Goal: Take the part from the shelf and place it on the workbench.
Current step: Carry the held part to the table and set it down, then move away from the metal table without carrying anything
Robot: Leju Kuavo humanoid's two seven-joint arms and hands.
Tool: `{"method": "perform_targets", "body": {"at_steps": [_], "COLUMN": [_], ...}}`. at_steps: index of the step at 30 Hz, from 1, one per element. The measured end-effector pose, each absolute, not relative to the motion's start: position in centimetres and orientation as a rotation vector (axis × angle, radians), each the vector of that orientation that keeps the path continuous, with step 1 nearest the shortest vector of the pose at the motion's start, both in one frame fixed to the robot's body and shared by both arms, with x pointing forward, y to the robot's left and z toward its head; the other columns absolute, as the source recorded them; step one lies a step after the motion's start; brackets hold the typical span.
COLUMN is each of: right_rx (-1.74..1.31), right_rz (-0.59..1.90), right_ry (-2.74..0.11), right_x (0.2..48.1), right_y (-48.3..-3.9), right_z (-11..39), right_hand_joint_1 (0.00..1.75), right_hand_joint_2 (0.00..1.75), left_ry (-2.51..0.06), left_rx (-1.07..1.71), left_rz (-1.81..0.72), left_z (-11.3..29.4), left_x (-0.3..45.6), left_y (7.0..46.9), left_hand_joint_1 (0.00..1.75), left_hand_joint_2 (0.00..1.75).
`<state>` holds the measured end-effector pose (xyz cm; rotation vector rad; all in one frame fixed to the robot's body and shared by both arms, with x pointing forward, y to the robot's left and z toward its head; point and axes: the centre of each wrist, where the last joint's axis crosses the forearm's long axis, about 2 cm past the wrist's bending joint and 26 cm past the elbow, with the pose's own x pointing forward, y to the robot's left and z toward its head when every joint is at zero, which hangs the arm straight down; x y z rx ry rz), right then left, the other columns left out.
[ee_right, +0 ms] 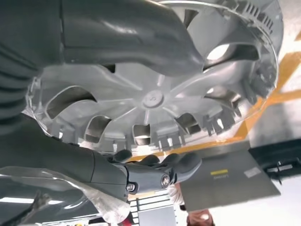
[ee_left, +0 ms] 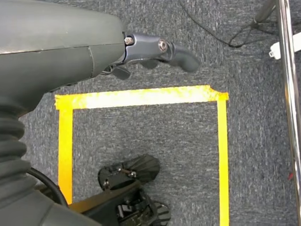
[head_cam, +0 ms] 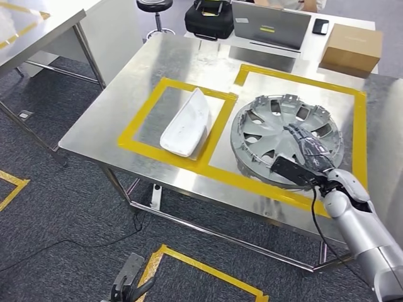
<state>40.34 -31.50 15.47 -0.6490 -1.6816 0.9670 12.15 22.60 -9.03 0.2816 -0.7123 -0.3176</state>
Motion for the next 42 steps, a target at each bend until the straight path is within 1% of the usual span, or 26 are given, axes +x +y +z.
{"method": "perform_targets", "body": {"at_steps": [2,5,12,21,27,33,42], "right_rx": [-0.646,-0.623,-0.541,-0.497,-0.509,-0.501,-0.61], "right_rz": [0.912,0.762,0.388,0.009,-0.191,-0.405,-0.542], "right_ry": [-1.735,-1.84,-2.063,-2.158,-2.101,-1.921,-1.608], "right_x": [39.9,38.4,33.3,26.7,23.1,20.4,16.8], "right_y": [-31.2,-30.7,-30.0,-30.7,-30.0,-29.7,-30.4], "right_z": [15.5,15.5,15.9,15.3,13.8,11.0,5.0], "right_hand_joint_1": [0.0,0.0,0.0,0.0,0.0,0.0,0.0], "right_hand_joint_2": [0.0,0.0,0.0,0.0,0.0,0.0,0.0], "left_ry": [-0.71,-0.694,-0.674,-0.656,-0.657,-0.643,-0.63], "left_rx": [0.286,0.294,0.31,0.332,0.34,0.353,0.372], "left_rz": [-0.313,-0.305,-0.281,-0.249,-0.218,-0.175,-0.122], "left_z": [-9.0,-9.1,-9.3,-9.5,-9.6,-9.7,-9.9], "left_x": [12.2,11.9,11.1,10.2,9.7,8.8,8.1], "left_y": [22.6,22.7,22.8,22.9,22.7,22.6,22.8], "left_hand_joint_1": [0.0,0.0,0.0,0.0,0.0,0.0,0.0], "left_hand_joint_2": [0.0,0.0,0.0,0.0,0.0,0.0,0.0]}}
